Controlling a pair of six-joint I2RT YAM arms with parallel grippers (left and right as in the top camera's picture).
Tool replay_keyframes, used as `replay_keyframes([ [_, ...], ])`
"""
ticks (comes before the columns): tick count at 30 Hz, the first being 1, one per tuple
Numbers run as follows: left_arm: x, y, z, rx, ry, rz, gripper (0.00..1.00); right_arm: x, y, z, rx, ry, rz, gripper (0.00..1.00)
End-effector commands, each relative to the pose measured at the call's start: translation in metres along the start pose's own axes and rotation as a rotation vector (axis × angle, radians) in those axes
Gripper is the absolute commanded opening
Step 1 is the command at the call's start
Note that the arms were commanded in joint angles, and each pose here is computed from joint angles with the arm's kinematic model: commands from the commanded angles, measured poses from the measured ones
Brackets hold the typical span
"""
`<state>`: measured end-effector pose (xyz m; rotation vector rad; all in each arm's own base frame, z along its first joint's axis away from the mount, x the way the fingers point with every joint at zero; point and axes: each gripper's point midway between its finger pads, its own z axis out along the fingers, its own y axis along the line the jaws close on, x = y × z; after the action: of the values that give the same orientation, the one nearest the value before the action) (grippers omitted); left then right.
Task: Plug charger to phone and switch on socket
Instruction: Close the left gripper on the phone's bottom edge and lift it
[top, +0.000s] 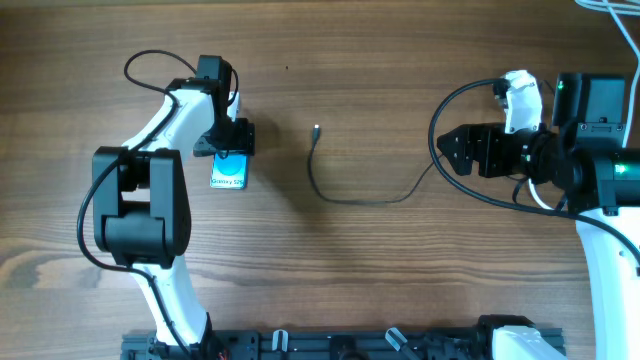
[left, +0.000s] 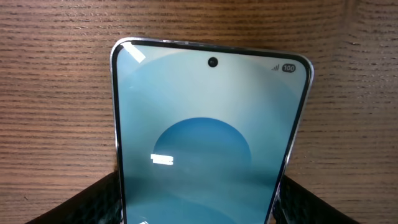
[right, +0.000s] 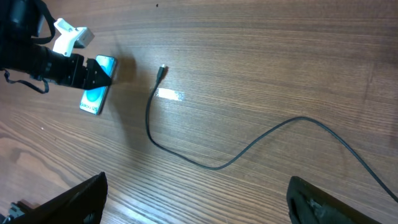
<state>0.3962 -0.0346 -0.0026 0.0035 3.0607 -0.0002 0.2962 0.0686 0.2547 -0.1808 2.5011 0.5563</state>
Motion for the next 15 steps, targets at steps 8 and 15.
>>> replay_keyframes([
  [8,0.025,-0.006,0.017,0.029,0.121,-0.285,0.66,-0.004,0.003,0.0,-0.014,-0.004,0.002,0.94],
  [15,0.031,-0.012,0.016,0.046,0.155,-0.442,0.67,-0.004,0.003,0.0,-0.014,-0.004,0.003,0.94],
])
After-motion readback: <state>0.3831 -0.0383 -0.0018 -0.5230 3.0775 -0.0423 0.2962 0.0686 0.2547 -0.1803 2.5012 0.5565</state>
